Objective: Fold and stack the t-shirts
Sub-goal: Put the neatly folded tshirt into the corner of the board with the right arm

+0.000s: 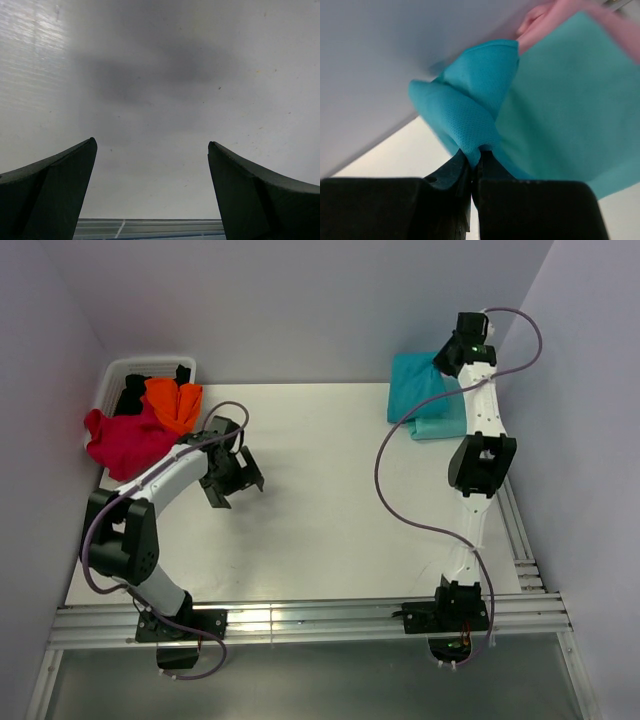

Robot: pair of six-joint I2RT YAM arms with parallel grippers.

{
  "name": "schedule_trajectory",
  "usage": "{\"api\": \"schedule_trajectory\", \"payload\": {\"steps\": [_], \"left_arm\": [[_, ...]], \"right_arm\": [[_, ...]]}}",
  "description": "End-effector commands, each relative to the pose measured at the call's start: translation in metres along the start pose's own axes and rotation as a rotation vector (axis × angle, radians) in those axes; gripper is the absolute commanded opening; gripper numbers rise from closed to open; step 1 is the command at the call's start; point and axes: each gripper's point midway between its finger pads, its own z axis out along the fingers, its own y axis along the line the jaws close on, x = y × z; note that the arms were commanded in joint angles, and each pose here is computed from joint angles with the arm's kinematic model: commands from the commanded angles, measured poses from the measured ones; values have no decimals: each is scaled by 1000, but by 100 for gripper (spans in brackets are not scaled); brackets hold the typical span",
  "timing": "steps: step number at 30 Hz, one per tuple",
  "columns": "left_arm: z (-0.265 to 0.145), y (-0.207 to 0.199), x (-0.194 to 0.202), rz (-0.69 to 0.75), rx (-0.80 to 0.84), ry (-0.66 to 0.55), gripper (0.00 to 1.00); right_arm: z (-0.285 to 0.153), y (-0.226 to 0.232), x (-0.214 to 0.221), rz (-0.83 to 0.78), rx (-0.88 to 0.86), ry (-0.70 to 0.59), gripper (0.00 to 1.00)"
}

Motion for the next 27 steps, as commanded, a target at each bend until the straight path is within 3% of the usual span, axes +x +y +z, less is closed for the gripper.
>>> {"api": "schedule_trajectory", "payload": {"steps": [1,5,7,8,9,10,17,22,27], "left_arm": [[7,-9,2,15,0,-8,99],[11,-16,1,28,-3,0,99],[10,-21,-4,28,2,-5,99],[9,-23,-6,31,5,-7,99],[9,-23,-6,32,1,-4,99],[6,-26,-8,33,6,-8,100],[-9,-32,-24,46,9,-64,99],[-18,-36,-32,37,43,-98,99],[-33,-40,-38,53,87,-148,99]], "right_arm": [[-48,-10,-74,27,55,-229,0],[-40,-57,-71,60,215,-243,1],[-27,-82,-53,75,289,-207,14],[-23,-91,-46,97,316,-194,46],[-15,-108,-29,107,371,-148,64],[-12,-118,-25,114,395,-132,100],[-21,-120,0,81,372,-34,100],[-88,-74,1,67,255,-13,100],[-166,-17,29,-69,161,-14,100]]}}
